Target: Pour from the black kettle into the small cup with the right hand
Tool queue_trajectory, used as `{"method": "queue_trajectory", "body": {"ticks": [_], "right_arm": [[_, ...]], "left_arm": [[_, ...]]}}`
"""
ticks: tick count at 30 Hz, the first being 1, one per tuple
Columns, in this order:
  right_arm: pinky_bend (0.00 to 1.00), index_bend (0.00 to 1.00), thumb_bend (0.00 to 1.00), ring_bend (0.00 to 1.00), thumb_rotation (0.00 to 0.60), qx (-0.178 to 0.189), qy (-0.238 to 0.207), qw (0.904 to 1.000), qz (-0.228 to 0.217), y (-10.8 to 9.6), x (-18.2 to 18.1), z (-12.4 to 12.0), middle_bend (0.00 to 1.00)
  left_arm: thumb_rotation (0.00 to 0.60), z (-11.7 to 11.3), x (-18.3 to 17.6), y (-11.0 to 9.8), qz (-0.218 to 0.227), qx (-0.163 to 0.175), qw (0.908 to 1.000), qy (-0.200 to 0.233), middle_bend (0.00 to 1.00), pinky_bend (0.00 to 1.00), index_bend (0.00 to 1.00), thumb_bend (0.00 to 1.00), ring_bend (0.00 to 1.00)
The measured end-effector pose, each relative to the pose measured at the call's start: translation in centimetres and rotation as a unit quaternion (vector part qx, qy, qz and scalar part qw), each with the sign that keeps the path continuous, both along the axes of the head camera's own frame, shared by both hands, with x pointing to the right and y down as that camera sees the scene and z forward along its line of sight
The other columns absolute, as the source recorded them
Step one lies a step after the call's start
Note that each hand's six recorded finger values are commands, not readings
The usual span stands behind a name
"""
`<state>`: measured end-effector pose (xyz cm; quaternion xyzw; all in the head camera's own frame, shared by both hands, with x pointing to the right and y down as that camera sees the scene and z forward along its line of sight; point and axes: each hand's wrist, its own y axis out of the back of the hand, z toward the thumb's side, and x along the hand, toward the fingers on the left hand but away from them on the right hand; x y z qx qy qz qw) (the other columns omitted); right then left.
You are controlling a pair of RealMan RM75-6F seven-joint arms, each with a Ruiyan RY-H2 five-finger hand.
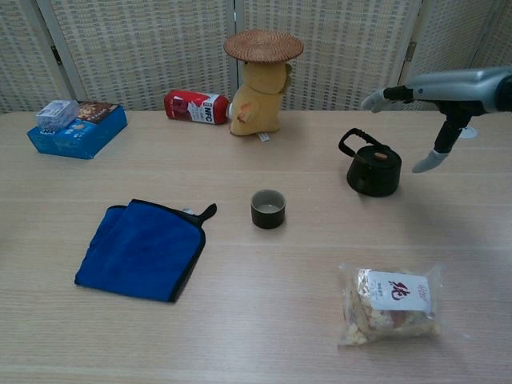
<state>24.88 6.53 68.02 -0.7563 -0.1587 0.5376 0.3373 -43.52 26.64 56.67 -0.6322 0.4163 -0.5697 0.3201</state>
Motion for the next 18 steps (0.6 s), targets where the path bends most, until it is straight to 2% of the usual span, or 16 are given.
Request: {"method": "queue_trajectory", "body": {"ticks": [18], "right_arm": [[0.07,0.07,0.04,0.00,0.600,-0.024,0.033,0.9991,0.011,-3.4,-3.4,5.6,0.07]], "left_arm": [[0.600,0.0,-0.8,0.0,-0.011,-0.002,0.9999,-0.010,0.00,0.00,0.03,0.22,0.00]]}}
